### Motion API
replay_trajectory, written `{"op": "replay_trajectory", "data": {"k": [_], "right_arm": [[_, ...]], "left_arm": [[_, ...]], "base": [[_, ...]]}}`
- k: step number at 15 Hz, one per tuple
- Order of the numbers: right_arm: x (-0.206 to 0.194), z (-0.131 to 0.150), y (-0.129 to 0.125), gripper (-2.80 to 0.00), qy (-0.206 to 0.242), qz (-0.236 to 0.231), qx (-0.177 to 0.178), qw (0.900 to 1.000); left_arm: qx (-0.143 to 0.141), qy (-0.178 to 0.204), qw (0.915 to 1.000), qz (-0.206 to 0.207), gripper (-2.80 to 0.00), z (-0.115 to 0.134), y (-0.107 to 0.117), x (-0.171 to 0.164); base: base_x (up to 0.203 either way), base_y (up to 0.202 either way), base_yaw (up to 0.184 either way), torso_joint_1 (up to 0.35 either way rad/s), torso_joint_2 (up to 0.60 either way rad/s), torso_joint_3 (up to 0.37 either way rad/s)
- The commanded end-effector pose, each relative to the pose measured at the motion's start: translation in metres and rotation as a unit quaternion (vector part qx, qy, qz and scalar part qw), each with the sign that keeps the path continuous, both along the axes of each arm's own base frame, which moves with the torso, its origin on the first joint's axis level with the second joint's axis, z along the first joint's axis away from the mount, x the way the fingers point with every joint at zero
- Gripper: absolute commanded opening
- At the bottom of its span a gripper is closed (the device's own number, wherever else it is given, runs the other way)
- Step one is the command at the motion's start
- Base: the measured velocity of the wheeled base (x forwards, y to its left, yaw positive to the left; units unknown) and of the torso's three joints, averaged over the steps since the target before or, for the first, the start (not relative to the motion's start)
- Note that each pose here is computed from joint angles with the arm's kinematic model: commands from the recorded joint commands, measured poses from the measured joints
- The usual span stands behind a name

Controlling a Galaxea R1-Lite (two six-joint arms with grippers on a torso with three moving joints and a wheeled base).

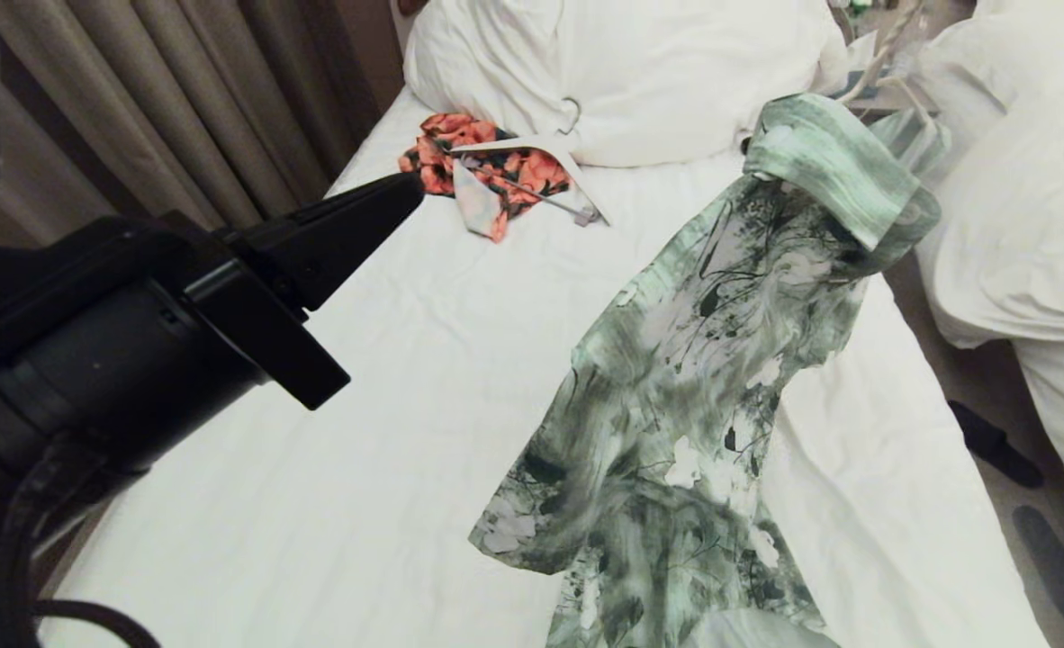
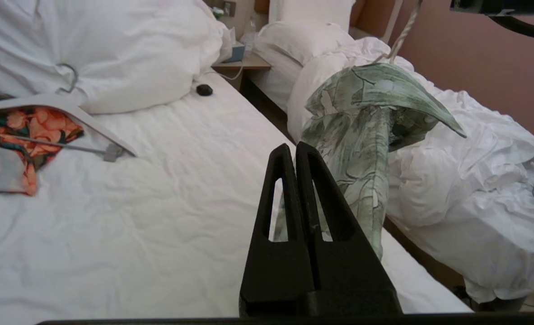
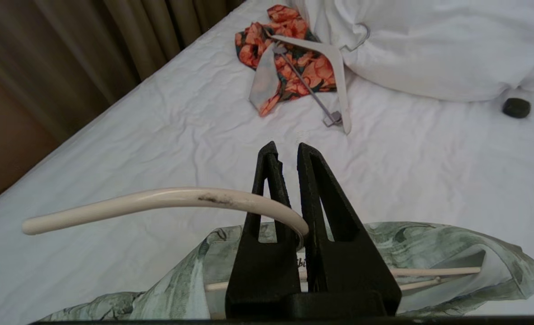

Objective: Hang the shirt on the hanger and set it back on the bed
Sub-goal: Take the clothes hanger out of the clothes

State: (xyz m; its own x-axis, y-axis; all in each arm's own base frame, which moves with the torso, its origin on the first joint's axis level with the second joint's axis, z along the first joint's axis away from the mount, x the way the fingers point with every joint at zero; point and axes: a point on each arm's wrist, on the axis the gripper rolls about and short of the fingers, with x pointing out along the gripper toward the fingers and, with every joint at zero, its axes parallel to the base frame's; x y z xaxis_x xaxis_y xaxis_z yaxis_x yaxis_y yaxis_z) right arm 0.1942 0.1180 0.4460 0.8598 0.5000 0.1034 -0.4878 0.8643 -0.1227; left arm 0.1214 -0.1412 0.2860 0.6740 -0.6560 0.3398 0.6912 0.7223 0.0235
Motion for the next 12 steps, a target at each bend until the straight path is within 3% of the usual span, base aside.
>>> {"op": "replay_trajectory", "data": {"k": [1, 6, 8, 12], "right_arm": [[0.001, -0.001, 0.0, -2.8, 0.002, -0.001, -0.002, 1.0], [0.004, -0.008, 0.001, -2.8, 0.013, -0.003, -0.008, 1.0], [0.005, -0.003, -0.002, -2.8, -0.009, -0.01, 0.005, 1.0], [0.005, -0.004, -0.012, -2.8, -0.009, -0.03, 0.005, 0.999]], "left_arm": [[-0.001, 0.0, 1.0, 0.002, -2.8, 0.0, 0.0, 0.0], [0.013, 0.021, 0.9994, 0.025, -2.8, -0.015, 0.003, -0.001], [0.012, 0.021, 0.9993, 0.029, -2.8, -0.015, 0.006, -0.003], [0.025, 0.012, 0.9991, 0.034, -2.8, -0.016, 0.006, -0.003]], "base": [[0.0, 0.0, 0.0, 0.173, -0.52, -0.352], [0.0, 0.0, 0.0, 0.191, -0.55, -0.365], [0.0, 0.0, 0.0, 0.232, -0.6, -0.367], [0.0, 0.0, 0.0, 0.197, -0.5, -0.301]]}}
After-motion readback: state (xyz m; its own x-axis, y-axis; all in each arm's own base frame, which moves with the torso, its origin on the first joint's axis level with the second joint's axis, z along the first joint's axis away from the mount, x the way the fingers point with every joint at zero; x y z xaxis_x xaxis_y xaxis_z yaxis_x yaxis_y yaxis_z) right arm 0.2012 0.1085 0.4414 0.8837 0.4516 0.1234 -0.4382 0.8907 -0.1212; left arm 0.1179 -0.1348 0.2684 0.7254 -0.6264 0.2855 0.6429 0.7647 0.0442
